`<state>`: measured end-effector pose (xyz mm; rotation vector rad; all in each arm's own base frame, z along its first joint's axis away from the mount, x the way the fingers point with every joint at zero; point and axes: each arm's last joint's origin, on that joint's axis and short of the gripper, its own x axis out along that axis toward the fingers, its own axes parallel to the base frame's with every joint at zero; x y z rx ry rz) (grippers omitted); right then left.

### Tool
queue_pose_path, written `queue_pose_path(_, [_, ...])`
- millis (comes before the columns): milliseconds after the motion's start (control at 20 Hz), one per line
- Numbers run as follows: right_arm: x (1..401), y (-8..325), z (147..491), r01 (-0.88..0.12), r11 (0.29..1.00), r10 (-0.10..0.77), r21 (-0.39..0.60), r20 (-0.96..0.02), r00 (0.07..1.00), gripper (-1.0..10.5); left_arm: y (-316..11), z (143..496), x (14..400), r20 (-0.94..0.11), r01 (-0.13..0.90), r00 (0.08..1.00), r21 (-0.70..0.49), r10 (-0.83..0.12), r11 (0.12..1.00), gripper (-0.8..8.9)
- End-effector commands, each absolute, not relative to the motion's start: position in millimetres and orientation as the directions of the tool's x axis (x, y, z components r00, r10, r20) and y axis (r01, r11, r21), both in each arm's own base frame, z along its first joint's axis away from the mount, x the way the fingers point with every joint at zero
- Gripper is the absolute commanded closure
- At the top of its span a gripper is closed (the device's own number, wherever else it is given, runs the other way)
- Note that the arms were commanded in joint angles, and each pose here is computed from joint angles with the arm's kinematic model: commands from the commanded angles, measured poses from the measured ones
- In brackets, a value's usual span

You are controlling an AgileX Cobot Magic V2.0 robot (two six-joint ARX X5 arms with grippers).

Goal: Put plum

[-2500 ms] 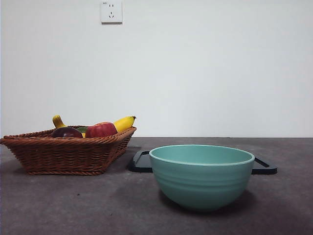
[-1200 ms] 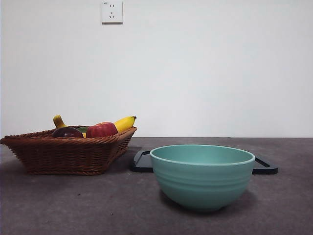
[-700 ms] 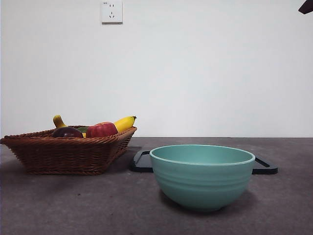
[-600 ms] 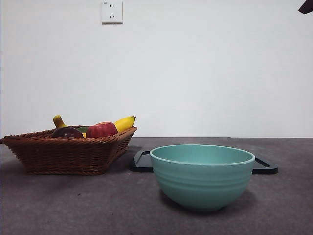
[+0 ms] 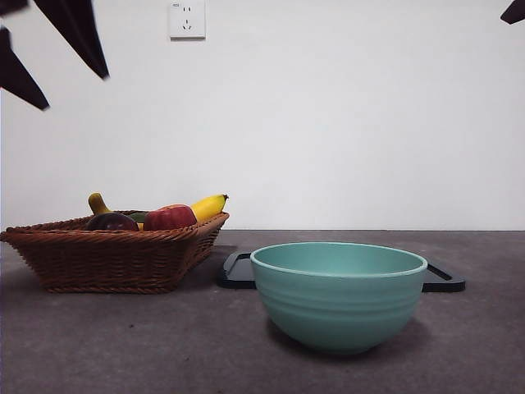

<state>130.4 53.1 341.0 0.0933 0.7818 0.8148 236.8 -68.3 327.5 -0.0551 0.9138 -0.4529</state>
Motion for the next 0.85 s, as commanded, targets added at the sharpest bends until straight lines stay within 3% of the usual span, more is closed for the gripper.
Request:
queue_pose_path(50, [132,54,347,-0.627,0.692,0.691,0.357,-0.579,0.433,5.1,-76,323,260,-0.772,0.374,0.515,-0.188,-0.372,0.908,3.9])
queue_pose_path(300, [131,54,347,-0.627,0.692,0.691,0.358,-0.58,0.432,5.1,-85,293,299,-0.831,0.352,0.48,-0.112,-0.282,0.929,3.9])
queue_pose_path(850, [131,54,346,-0.614,0.696,0.69,0.372,-0.582,0.43,5.1,-96,239,342,-0.855,0.359,0.462,-0.062,-0.235,0.931,3.9])
